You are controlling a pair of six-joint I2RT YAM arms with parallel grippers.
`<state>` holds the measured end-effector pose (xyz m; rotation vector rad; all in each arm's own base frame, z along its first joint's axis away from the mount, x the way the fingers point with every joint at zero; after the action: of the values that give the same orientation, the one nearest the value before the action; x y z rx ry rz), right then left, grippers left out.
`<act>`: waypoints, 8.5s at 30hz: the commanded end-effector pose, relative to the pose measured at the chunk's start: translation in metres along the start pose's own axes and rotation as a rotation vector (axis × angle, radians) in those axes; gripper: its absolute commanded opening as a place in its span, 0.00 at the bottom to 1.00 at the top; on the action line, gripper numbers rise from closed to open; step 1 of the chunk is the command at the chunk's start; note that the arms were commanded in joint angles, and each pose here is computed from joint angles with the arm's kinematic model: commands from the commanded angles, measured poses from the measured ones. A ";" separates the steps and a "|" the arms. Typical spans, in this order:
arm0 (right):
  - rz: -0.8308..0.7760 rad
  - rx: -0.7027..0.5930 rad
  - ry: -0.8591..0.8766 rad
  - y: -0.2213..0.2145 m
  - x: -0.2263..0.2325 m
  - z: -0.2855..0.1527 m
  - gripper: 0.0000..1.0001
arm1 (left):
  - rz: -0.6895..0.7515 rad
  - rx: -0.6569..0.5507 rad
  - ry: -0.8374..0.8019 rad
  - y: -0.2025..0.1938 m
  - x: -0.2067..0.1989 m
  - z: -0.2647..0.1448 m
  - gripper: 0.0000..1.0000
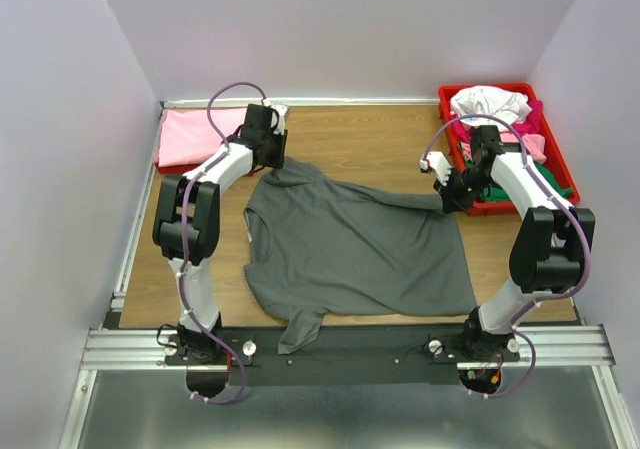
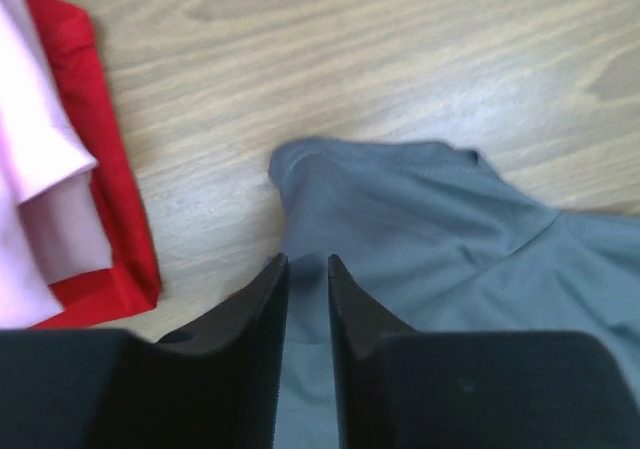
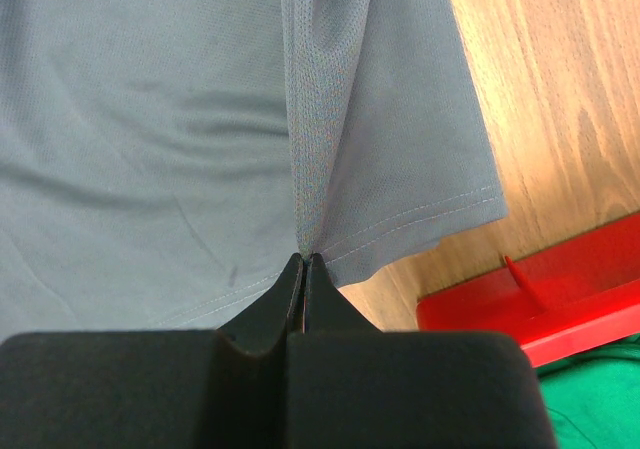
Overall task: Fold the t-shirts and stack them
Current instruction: Flatten the tshirt out
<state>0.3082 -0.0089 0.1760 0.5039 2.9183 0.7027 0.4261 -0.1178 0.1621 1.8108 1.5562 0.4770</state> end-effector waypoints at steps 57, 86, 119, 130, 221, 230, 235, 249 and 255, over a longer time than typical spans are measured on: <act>-0.039 -0.147 -0.345 0.071 -0.054 -0.101 0.00 | 0.072 -0.517 -0.221 0.146 -0.002 -0.105 0.00; -0.483 -0.793 -1.558 0.177 0.149 -0.466 0.00 | 0.212 -1.877 -0.329 0.082 -0.073 -0.616 0.00; 0.120 -0.398 -0.416 0.059 -0.141 0.054 0.00 | 0.051 -0.503 -0.122 0.097 0.030 0.012 0.00; 0.170 -0.352 -0.529 0.063 -0.161 0.042 0.00 | 0.078 -0.501 -0.107 0.104 0.037 0.020 0.00; -0.325 -0.500 -0.730 0.101 0.004 -0.153 0.00 | 0.161 -1.049 -0.172 0.010 -0.007 -0.264 0.00; -0.127 -0.453 -0.382 0.058 -0.087 0.044 0.00 | 0.125 -0.627 -0.060 0.030 0.032 -0.076 0.00; -0.083 -0.375 -0.402 0.060 -0.116 0.071 0.00 | 0.154 -0.437 0.008 0.018 0.048 -0.018 0.00; -0.062 -0.333 -0.486 0.066 -0.127 0.058 0.00 | 0.175 -0.445 -0.010 0.038 0.048 -0.022 0.00; -0.071 -0.341 -0.524 0.071 -0.120 0.039 0.00 | 0.188 -0.558 -0.037 0.052 0.037 -0.059 0.00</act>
<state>0.4517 0.0282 0.1507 0.4665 2.3359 0.8969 0.4396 -0.0704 0.1889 1.6049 1.1957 0.7868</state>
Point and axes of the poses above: each gripper's point midway between its finger pads, its own z axis out along the fingers, its own x axis along the line the jaws close on, y = z × x, the point moved 10 cm from there along -z, back along the fingers, and after that the axes turned 5 degrees about -z, right-handed, at the moved point
